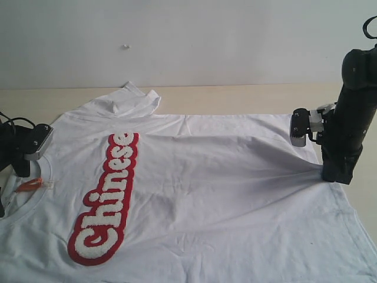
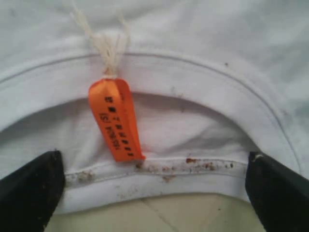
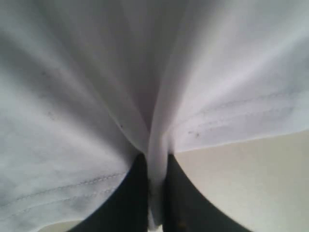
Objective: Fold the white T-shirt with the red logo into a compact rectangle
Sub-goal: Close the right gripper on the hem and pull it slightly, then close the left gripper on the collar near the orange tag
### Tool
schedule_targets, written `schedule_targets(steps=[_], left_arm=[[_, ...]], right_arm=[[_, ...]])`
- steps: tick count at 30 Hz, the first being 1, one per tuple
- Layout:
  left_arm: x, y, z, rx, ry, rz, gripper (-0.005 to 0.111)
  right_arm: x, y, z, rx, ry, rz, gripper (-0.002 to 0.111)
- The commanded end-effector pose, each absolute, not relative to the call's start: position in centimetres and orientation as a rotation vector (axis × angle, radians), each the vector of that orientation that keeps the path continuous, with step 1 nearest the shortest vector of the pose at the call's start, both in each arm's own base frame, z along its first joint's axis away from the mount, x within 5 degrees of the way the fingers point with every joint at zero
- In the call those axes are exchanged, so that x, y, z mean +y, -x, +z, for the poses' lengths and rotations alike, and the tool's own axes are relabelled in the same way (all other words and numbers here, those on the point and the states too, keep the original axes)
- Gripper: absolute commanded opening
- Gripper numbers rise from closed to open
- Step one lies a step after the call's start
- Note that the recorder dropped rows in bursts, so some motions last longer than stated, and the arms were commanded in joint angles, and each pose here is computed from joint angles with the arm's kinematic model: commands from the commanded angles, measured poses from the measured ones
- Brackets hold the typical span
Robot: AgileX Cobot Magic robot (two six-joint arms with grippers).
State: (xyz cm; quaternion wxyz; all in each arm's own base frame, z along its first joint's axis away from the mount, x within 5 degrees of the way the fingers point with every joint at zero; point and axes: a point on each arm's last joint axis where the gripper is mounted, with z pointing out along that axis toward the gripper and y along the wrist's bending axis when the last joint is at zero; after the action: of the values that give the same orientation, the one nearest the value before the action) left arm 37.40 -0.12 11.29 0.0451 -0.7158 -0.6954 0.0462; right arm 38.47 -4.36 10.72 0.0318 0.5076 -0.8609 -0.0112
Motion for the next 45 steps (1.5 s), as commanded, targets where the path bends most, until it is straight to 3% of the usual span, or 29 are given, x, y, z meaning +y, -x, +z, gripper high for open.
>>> schedule_targets(steps=[1, 5, 7, 9, 13, 45], left_arm=[[0.19, -37.12, 9.26, -2.104, 2.158, 0.172, 0.099], [0.19, -37.38, 9.22, -2.119, 2.174, 0.142, 0.098], [0.12, -37.42, 9.21, -2.114, 2.182, 0.138, 0.091], [0.1, -37.4, 9.21, -2.107, 2.186, 0.138, 0.071], [0.1, -37.09, 9.26, -2.154, 2.098, 0.168, 0.003], [0.22, -37.36, 9.22, -2.16, 2.118, 0.129, 0.001]], right_arm=[[-4.91, -38.34, 9.39, -2.616, -1.586, -0.002, 0.0], [-4.91, -38.36, 9.39, -2.618, -1.586, -0.002, 0.0], [-4.91, -38.36, 9.39, -2.618, -1.586, -0.002, 0.0], [-4.91, -38.36, 9.39, -2.618, -1.586, -0.002, 0.0], [-4.89, -38.36, 9.39, -2.62, -1.585, -0.005, 0.0], [-4.89, -38.36, 9.39, -2.62, -1.585, -0.005, 0.0]])
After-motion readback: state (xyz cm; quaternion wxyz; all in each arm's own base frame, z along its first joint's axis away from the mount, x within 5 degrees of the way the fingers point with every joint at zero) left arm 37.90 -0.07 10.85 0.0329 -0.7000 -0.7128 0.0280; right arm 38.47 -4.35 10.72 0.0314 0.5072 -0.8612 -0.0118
